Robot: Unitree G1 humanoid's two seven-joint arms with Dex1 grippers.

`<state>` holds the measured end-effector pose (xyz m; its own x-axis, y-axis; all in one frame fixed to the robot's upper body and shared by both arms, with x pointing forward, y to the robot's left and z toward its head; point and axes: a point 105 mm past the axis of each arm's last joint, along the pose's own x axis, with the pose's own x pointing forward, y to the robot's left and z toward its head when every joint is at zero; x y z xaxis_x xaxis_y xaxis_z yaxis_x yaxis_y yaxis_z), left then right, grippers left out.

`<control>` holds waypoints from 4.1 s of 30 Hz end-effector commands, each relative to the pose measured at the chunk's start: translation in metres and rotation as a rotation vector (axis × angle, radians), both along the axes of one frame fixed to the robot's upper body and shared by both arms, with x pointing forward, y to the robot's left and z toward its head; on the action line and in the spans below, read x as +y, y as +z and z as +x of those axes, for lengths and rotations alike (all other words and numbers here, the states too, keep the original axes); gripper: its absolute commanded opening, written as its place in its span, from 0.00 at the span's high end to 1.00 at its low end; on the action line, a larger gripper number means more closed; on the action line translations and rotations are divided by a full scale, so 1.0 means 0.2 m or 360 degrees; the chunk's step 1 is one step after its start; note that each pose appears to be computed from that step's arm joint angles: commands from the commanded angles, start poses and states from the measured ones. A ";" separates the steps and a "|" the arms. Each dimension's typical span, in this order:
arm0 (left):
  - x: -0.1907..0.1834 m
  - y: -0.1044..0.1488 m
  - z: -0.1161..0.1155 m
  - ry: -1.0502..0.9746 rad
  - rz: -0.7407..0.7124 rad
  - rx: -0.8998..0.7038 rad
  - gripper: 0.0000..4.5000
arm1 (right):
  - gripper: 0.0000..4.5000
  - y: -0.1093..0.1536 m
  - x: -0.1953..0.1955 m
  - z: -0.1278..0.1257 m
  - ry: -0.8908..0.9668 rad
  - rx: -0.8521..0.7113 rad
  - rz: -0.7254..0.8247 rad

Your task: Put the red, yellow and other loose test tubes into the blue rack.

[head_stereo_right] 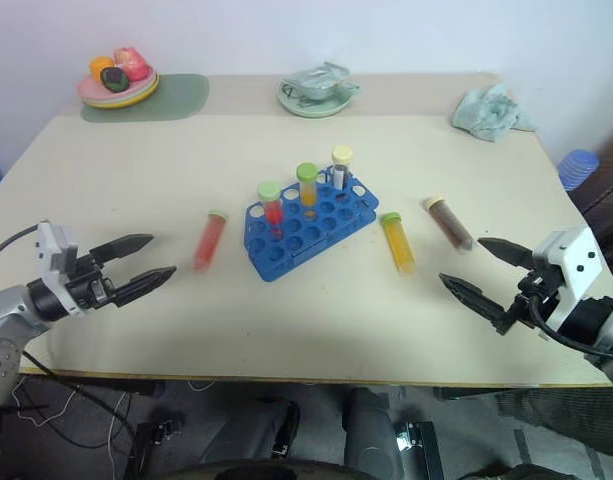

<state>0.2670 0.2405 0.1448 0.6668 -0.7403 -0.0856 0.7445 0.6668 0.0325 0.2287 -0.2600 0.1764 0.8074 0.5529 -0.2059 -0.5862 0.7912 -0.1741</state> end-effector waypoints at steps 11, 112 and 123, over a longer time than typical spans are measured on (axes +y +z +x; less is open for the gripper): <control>-0.09 0.11 0.00 -0.0122 -0.0039 -0.0105 0.00 | 0.00 0.07 0.02 0.05 -0.0037 -0.0076 0.0020; -0.54 0.10 0.02 -0.0412 -0.0018 -0.0163 0.00 | 0.72 0.00 0.81 0.89 0.0077 -0.0703 0.0959; -0.56 0.14 0.02 -0.0395 -0.0021 -0.0172 0.00 | 0.72 -0.05 0.85 0.92 0.0084 -0.0661 0.0941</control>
